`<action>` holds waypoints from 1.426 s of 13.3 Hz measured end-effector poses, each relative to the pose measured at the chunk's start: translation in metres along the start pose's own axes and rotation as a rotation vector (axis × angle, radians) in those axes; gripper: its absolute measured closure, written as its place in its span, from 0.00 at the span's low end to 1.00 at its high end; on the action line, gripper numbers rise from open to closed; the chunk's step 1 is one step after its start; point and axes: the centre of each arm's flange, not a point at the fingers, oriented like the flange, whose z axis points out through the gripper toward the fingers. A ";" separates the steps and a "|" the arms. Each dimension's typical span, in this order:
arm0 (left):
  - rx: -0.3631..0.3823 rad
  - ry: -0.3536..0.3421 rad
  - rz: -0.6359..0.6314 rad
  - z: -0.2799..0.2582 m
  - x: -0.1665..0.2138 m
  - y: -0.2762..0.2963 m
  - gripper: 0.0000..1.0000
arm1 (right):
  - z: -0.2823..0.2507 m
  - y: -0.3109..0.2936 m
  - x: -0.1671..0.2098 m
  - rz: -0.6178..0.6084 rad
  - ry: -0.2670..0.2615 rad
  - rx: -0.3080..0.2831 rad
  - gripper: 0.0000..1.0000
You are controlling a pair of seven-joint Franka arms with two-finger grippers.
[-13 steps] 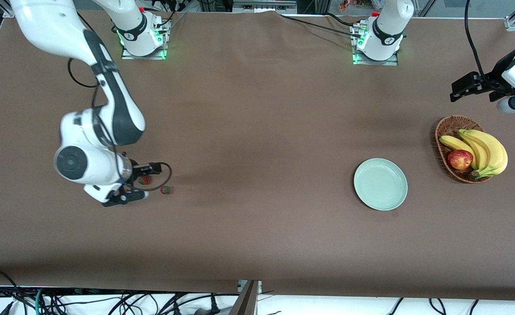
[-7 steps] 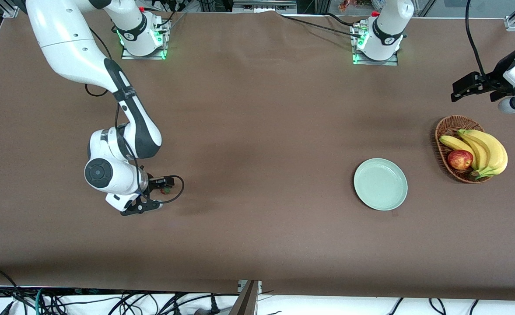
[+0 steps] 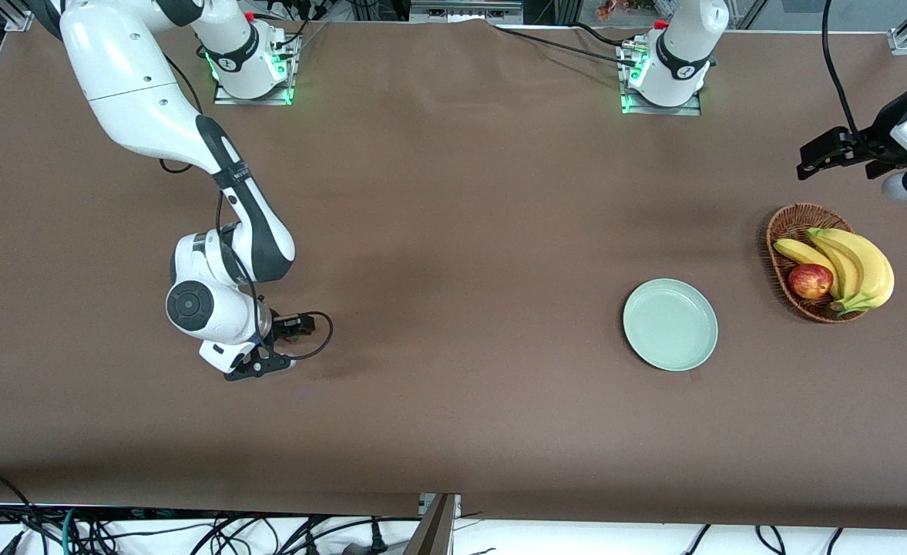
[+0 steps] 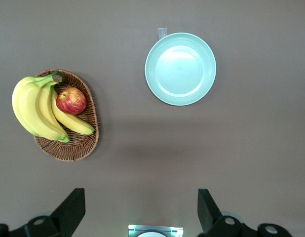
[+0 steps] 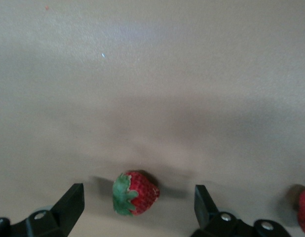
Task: Collect all strawberries into plate
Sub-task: 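Close the right gripper on one strawberry and lift it, then set the strawberry mid-table with the right gripper while the left gripper approaches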
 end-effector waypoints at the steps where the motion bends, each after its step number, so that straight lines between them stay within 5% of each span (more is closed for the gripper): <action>1: 0.000 0.000 0.000 0.000 0.000 0.000 0.00 | 0.001 0.000 -0.001 0.000 -0.002 0.000 0.05; 2: 0.000 -0.002 0.000 0.000 0.000 0.000 0.00 | 0.001 0.000 -0.001 0.000 -0.002 0.000 0.11; 6: 0.000 -0.003 -0.002 -0.001 -0.001 -0.001 0.00 | 0.000 0.001 0.000 0.001 0.001 -0.001 0.62; 13: -0.001 0.001 -0.003 -0.004 -0.002 -0.002 0.00 | -0.006 -0.025 0.004 0.030 0.022 0.006 0.63; 16: 0.000 0.001 -0.001 -0.004 -0.002 -0.001 0.00 | -0.007 -0.133 -0.002 0.181 0.061 0.019 0.63; 19: -0.001 0.004 -0.003 -0.005 -0.002 -0.002 0.00 | -0.004 -0.251 -0.017 0.359 0.176 0.100 0.63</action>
